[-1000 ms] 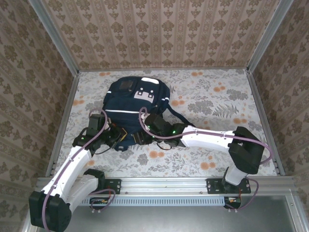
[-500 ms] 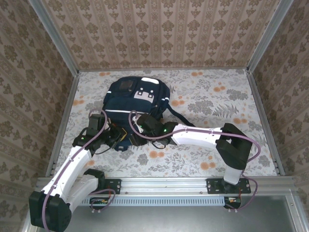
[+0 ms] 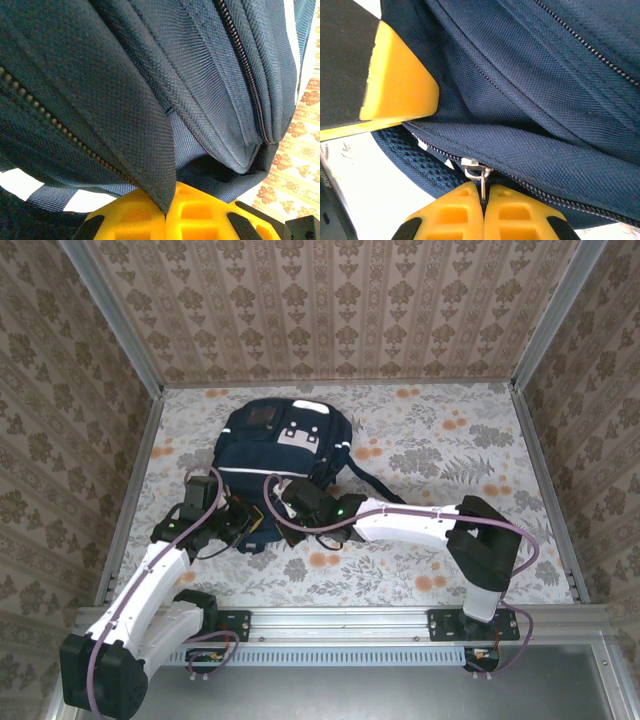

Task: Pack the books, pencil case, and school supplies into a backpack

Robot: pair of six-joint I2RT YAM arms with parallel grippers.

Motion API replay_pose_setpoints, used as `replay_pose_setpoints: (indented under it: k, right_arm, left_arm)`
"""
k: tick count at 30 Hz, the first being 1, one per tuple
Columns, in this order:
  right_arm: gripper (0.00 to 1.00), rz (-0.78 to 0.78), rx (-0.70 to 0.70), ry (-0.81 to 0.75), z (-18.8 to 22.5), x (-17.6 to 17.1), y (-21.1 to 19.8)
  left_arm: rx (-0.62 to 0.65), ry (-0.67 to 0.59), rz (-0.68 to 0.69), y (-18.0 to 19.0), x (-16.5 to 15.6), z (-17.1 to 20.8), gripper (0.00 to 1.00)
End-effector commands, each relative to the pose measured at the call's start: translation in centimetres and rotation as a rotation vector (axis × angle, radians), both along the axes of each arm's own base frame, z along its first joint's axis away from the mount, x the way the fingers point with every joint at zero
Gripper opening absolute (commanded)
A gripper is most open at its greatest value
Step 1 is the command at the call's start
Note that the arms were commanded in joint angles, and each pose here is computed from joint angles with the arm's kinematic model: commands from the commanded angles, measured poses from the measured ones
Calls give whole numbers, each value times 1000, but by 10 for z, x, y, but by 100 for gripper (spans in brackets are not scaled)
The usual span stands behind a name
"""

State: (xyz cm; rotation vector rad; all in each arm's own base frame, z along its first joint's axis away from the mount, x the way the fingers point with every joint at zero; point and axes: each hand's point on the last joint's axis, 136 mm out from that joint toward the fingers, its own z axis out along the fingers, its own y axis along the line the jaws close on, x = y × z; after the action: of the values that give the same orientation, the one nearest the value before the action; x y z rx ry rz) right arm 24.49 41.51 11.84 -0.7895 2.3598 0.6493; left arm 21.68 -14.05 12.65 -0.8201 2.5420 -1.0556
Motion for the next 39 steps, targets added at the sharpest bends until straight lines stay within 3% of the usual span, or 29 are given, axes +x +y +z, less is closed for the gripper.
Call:
replay_pose_setpoints:
  k: [1,8,14,26,39]
  right_arm:
    - [0,-81,-106,-30,7,2,-35]
    - [0,-203,-237,-21,-5,13,-79]
    - [0,-311,-265,32,-26,36,-123]
    - [0,-505,-347,55,-59,107,-198]
    - [0,-670,-351,103,-70,159,-247]
  left_arm:
    - [-4,-69,9,0,11,22,0]
    - [42,-56,35,13,8,22,0]
    - [45,-65,67,26,6,26,0]
    - [45,-73,86,38,2,36,0]
    - [-37,-133,14,21,11,54,0]
